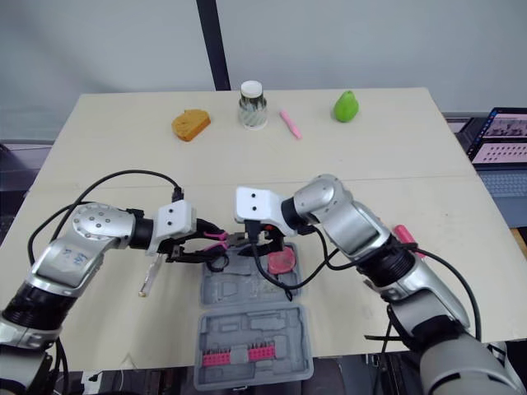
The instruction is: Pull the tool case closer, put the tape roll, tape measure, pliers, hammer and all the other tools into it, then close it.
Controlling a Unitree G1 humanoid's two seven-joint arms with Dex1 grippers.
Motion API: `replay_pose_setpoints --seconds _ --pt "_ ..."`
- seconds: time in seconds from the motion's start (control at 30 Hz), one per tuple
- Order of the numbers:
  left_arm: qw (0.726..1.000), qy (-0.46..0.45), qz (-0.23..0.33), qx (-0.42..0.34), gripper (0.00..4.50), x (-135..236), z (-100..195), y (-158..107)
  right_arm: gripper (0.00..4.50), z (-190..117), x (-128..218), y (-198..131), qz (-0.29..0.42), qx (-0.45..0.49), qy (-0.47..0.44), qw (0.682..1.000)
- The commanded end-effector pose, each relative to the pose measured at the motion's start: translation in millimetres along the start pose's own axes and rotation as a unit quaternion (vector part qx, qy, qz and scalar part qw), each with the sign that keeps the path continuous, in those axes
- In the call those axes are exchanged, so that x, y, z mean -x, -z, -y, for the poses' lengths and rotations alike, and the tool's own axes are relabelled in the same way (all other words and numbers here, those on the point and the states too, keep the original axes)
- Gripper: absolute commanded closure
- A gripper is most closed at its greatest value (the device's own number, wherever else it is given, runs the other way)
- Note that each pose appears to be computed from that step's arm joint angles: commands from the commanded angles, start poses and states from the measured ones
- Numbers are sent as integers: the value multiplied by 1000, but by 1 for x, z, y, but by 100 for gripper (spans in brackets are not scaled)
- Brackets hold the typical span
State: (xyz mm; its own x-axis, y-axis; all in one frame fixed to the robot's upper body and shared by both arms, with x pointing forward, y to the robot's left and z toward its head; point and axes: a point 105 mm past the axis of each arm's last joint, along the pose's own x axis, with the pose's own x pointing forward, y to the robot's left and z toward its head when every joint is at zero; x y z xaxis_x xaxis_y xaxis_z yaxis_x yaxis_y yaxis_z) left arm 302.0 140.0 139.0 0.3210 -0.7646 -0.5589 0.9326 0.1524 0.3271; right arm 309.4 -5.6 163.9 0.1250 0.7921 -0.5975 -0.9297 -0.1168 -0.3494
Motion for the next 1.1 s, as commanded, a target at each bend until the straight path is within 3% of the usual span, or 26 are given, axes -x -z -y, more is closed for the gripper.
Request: replay_pose_setpoints --seconds 0.03,0.6,0.7,0.83,1.1 --pt "1000 -9 14 -21 204 4 -3 -13 78 1 -3 -7 3 23 2 1000" --pt "1000 -4 28 -9 204 -2 -1 -16 78 0 -12 -1 1 21 -6 1000" --pt "999 -3 31 -6 204 -3 0 -17 161 -1 -12 -1 1 21 -5 1000" --pt "999 -4 32 -4 204 -3 -1 -17 357 -3 -12 1 -1 21 -9 1000" --pt "999 -3 44 -1 204 -3 0 -20 355 -3 -11 4 -5 23 -10 1000"
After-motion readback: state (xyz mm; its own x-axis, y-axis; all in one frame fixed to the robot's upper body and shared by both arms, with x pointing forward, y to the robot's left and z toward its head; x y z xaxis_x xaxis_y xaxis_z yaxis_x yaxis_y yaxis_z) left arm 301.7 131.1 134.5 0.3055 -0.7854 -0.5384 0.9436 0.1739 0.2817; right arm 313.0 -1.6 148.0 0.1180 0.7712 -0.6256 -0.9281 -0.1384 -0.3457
